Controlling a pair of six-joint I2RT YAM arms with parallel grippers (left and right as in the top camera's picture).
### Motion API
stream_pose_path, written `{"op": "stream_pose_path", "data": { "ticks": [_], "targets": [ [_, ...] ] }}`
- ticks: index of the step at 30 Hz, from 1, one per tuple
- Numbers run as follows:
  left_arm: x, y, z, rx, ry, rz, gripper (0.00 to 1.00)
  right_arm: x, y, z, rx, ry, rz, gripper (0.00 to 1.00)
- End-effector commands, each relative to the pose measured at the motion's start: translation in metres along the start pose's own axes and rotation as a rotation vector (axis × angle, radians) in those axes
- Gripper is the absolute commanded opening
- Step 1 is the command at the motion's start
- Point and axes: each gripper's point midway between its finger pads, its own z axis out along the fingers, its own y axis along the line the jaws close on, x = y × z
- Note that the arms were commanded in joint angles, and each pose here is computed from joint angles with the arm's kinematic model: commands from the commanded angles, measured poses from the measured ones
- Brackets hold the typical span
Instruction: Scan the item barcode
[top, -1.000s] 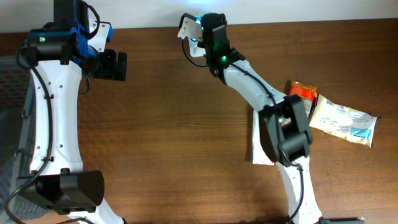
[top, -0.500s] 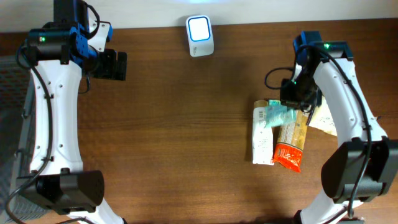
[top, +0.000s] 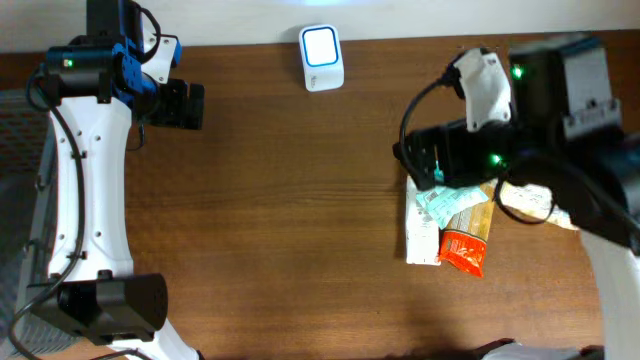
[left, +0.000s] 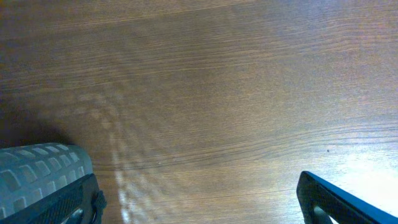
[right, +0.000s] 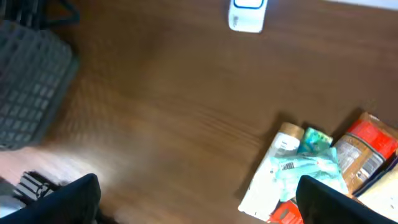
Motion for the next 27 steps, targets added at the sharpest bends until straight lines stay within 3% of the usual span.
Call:
{"op": "stream_pose_path", "data": {
  "ticks": [1,9,12,15,18,23,27],
  "targets": [
    [-0.002,0.002,-0.005,-0.007,-0.014,0.017,0.99,0.01,-0.01,0.001,0.06,0.042,-0.008,0.99],
    [-0.002,0.002,-0.005,-0.007,-0.014,0.017,0.99,0.009,-0.022,-0.042,0.176,-0.101,-0.081,0.99],
    [-0.002,0.002,-0.005,-0.007,-0.014,0.018,0.99,-0.016,-0.033,-0.038,0.229,-0.288,-0.174,0.99],
    [-0.002,0.002,-0.005,-0.007,-0.014,0.017,0.99,-0.01,-0.053,-0.02,0.205,-0.443,-0.166,0.99],
    [-0.002,0.002,-0.005,-0.007,-0.014,0.017,0.99,0.019,-0.07,0.004,0.225,-0.594,-0.184,0.99],
    [-0.002,0.002,-0.005,-0.007,-0.014,0.018,0.99,0.117,-0.084,0.055,0.279,-0.888,-0.341,0.99],
    [-0.002,0.002,-0.005,-0.007,-0.014,0.017,0.99,0.153,-0.093,0.082,0.289,-0.917,-0.343,0.99]
  ]
}}
